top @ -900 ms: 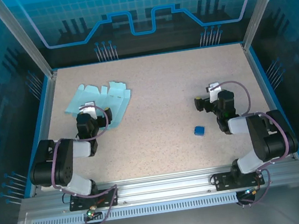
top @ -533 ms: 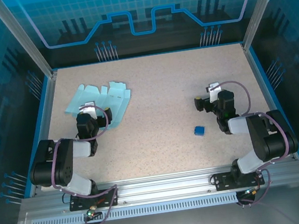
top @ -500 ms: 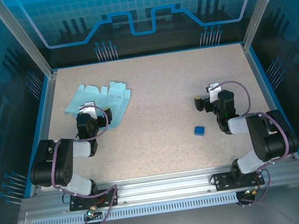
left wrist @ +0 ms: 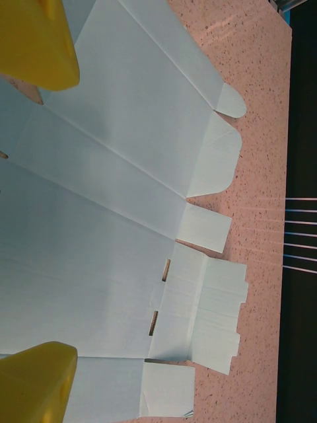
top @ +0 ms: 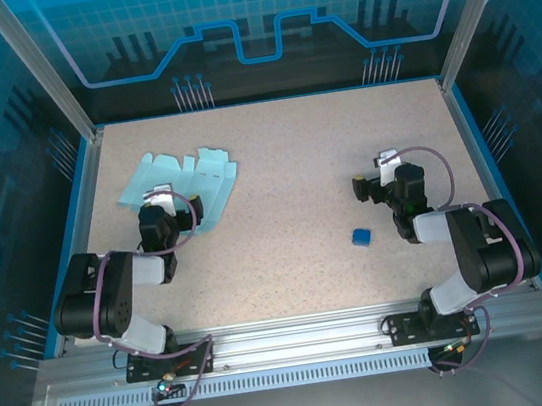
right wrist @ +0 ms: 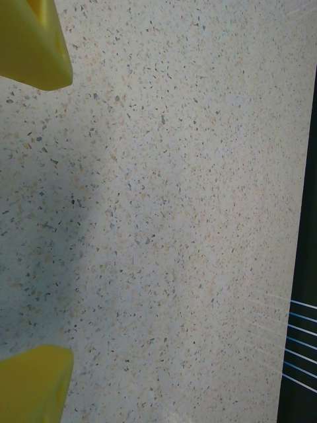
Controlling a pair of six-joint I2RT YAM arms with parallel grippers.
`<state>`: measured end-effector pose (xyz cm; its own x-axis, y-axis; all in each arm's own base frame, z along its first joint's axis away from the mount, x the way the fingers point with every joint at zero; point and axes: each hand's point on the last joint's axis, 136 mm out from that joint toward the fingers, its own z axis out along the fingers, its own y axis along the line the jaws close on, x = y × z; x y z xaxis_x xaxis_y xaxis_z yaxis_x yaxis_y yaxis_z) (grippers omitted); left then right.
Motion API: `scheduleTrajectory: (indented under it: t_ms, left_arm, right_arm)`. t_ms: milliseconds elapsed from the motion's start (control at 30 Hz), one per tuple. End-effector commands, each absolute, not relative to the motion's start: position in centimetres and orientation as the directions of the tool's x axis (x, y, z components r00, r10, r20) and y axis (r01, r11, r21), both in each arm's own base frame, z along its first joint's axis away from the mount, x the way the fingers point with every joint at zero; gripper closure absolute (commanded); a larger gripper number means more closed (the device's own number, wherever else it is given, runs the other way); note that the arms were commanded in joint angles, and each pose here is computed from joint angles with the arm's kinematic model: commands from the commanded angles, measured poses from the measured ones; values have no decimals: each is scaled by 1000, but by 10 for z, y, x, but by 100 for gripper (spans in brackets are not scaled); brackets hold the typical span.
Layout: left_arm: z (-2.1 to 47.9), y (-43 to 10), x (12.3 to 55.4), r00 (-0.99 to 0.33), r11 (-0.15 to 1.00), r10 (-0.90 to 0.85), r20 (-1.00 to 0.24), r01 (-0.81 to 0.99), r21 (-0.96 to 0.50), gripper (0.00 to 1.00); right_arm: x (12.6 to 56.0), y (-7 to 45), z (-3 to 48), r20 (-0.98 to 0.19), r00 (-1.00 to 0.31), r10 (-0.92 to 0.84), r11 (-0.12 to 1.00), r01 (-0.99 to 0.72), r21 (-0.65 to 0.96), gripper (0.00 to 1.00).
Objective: Fold the paper box
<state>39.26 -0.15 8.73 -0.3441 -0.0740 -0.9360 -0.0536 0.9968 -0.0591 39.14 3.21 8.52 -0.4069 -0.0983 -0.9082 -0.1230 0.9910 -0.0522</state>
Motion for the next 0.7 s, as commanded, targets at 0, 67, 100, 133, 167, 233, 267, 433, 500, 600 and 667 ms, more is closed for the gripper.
scheduleTrajectory:
  t_ms: [0, 67, 100, 133, 167, 233, 267, 433, 500, 600, 667]
  left_arm:
    - [97, 2, 398, -315, 996, -84, -945, -61, -68, 1]
    - [106, 12, 393, -286, 990, -105, -952, -119, -73, 1]
    - [113, 15, 390, -281, 988, -110, -953, -138, -74, 1]
    - [122, 17, 387, -281, 986, -114, -953, -151, -74, 1]
    - [130, 19, 385, -285, 984, -118, -951, -160, -74, 1]
    - [145, 31, 378, -298, 959, -199, -933, -255, -123, 1]
    - [148, 38, 373, -302, 931, -274, -913, -322, -173, 1]
    - [153, -4, 365, -460, 870, -493, -738, -252, -424, 1]
    - [156, -27, 364, -503, 842, -523, -688, -180, -508, 1]
    - [151, -39, 361, -543, 817, -545, -639, -173, -550, 1]
    - [139, -29, 358, -561, 832, -541, -626, -249, -496, 1]
  right_arm:
    - [397, 29, 95, -919, -381, -98, 991, -119, -56, 0]
    - [398, 28, 104, -912, -396, -104, 993, -88, -76, 0]
    - [396, 25, 110, -901, -421, -99, 995, -72, -75, 0]
    - [395, 21, 119, -893, -445, -73, 997, -41, -62, 0]
    - [393, 17, 126, -887, -458, -48, 999, -14, -47, 0]
    - [387, 10, 147, -902, -430, 36, 999, 41, 20, 0]
    - [383, 8, 156, -905, -417, 82, 996, 62, 61, 0]
    - [360, 24, 199, -864, -456, 214, 976, 64, 208, 0]
    - [355, 58, 207, -850, -502, 159, 978, -38, 206, 0]
    - [346, 120, 205, -815, -576, 55, 970, -164, 181, 0]
    - [344, 164, 204, -786, -619, 8, 946, -251, 207, 0]
